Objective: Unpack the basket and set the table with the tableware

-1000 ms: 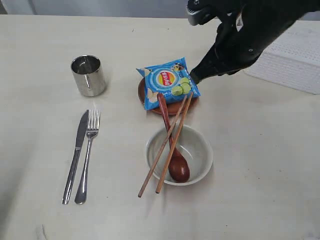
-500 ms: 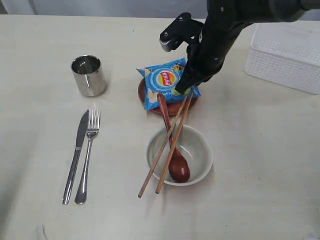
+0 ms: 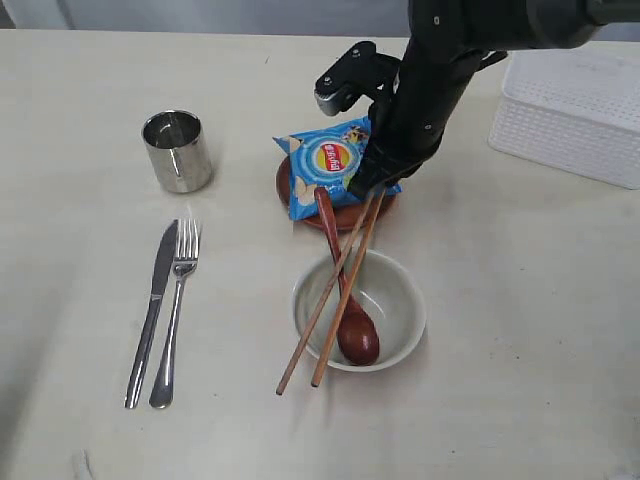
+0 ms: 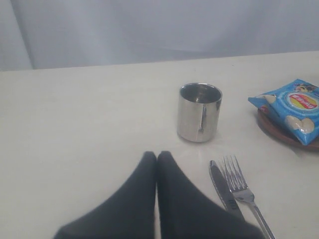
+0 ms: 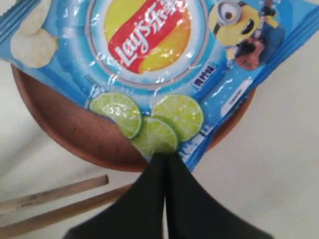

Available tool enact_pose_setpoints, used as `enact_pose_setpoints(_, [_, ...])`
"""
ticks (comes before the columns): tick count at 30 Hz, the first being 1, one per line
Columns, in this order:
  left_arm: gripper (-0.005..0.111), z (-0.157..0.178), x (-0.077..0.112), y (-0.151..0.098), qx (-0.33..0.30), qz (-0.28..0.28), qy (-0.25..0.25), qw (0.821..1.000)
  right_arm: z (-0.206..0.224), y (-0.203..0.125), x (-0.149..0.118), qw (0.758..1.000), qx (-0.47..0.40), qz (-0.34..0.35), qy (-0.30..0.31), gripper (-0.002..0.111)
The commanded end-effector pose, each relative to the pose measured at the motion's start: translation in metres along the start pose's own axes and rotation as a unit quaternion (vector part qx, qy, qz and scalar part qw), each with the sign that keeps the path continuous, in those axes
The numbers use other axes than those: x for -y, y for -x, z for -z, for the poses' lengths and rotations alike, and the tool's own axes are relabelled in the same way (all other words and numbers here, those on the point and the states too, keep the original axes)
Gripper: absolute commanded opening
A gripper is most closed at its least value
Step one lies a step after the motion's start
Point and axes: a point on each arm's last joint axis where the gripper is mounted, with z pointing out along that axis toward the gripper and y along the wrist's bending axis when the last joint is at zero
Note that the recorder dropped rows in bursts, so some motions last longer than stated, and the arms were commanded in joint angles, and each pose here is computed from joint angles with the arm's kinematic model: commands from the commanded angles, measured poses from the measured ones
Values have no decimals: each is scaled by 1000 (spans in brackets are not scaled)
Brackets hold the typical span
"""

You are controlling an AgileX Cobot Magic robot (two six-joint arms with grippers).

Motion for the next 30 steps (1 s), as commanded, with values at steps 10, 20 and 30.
enact_pose_setpoints(10, [0, 0, 0, 0, 3, 2, 0, 1000, 11, -1, -4, 1000, -5, 2, 15, 0])
enact_pose_setpoints(20, [0, 0, 0, 0, 3, 2, 0, 1000, 11, -1, -2, 1000, -8, 13, 3, 0])
enact_pose_setpoints(30, [0, 0, 0, 0, 3, 2, 0, 1000, 11, 1, -13, 999, -19, 46, 16, 0])
